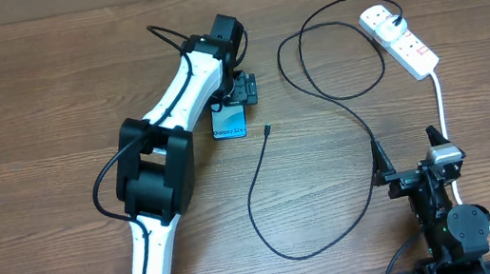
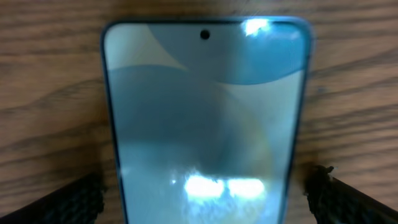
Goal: Plug charger to phone and switch on socket
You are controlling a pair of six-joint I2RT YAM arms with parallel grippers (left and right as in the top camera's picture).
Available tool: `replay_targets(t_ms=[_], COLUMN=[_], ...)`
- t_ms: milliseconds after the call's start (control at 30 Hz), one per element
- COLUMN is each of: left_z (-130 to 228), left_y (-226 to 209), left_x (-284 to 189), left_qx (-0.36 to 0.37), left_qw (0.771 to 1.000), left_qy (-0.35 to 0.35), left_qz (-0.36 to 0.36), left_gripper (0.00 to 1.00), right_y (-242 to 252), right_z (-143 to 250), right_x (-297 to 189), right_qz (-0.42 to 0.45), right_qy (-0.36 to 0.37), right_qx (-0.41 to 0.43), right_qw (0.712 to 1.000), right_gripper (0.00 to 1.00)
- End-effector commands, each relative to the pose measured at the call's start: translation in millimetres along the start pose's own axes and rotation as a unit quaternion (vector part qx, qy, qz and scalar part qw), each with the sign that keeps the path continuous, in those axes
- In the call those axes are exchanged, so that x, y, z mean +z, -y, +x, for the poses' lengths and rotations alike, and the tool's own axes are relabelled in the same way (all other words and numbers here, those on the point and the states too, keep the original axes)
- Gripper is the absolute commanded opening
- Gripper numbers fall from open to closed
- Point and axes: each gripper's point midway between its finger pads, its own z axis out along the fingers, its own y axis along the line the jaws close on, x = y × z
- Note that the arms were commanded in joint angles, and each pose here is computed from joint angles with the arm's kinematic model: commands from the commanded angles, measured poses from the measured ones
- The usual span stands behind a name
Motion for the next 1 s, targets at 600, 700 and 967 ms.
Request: replay_targets(t_ms=[600,700,967], left_z=[5.5,7.9,11.0], left_y=[-5.0,-5.7,-6.9], left_x=[12.3,12.2,12.0], left_qx=[0.012,0.013,0.013], left_qw=[1.000,1.000,0.999], left_qy=[-0.015,-0.020,-0.026], left_qz=[-0.014,-0.015,-0.018], left_gripper=[1.00,1.00,1.00], right_y=[-0.3,-0.3,-0.2], right_z=[1.2,1.2,1.2], right_x=[0.1,0.1,0.1], right_qz=[0.000,0.000,0.000], right_qy=[0.003,0.003,0.003], right_qx=[-0.001,-0.001,-0.001], right_qw=[1.000,1.000,1.000], right_gripper=[1.00,1.00,1.00])
